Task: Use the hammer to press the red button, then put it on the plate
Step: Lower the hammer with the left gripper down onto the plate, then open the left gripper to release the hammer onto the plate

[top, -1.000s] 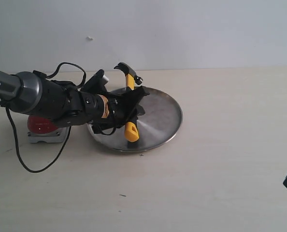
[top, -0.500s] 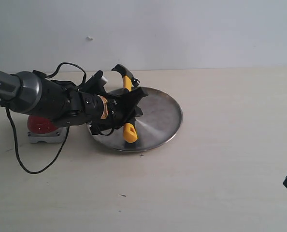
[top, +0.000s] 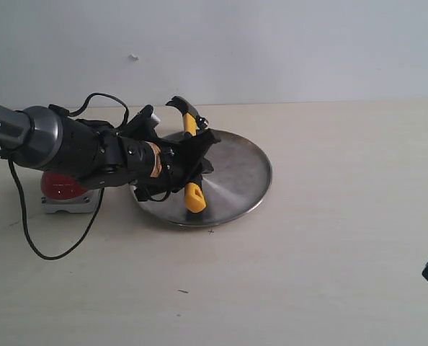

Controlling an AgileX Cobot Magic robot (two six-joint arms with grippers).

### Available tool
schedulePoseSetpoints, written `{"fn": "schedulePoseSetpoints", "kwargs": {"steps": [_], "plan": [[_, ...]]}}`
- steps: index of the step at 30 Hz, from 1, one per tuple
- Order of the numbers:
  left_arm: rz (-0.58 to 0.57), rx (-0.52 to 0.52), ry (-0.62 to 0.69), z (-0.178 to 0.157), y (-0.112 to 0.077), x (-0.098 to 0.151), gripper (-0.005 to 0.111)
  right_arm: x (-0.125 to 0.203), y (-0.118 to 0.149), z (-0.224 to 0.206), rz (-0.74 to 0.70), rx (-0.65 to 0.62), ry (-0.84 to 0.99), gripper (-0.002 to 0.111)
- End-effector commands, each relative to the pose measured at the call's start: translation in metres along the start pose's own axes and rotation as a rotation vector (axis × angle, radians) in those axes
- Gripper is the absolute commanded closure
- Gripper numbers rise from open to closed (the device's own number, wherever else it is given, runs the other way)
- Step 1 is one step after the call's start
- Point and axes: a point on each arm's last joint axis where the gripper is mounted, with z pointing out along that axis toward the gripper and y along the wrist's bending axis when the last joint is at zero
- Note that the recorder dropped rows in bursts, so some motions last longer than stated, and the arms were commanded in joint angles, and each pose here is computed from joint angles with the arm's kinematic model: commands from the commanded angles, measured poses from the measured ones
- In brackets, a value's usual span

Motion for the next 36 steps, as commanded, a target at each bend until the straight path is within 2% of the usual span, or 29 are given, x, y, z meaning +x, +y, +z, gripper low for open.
{"fn": "schedulePoseSetpoints", "kwargs": {"steps": [1, 4, 9, 11, 20, 32, 36], "plan": [[0.024, 0.053, -0.008, -0.005, -0.014, -0.003, 0.088, 0.0, 0.0, 0.0, -0.014, 0.0, -0.004, 0.108], [0.026, 0.052, -0.004, -0.005, -0.014, -0.003, 0.085, 0.0, 0.0, 0.0, -0.014, 0.0, -0.004, 0.108], [0.02, 0.052, -0.003, -0.005, -0.014, -0.003, 0.066, 0.0, 0.0, 0.0, -0.014, 0.0, -0.004, 0.108], [0.021, 0.052, -0.002, -0.005, -0.014, -0.003, 0.061, 0.0, 0.0, 0.0, -0.014, 0.0, -0.004, 0.108], [0.027, 0.05, 0.003, -0.005, -0.014, -0.002, 0.051, 0.0, 0.0, 0.0, -0.014, 0.0, -0.004, 0.108], [0.077, 0.098, 0.09, -0.012, -0.022, 0.003, 0.05, 0.0, 0.0, 0.0, -0.014, 0.0, -0.004, 0.108], [0.105, 0.085, 0.118, -0.017, -0.023, 0.005, 0.05, 0.0, 0.0, 0.0, -0.014, 0.0, -0.004, 0.108]]}}
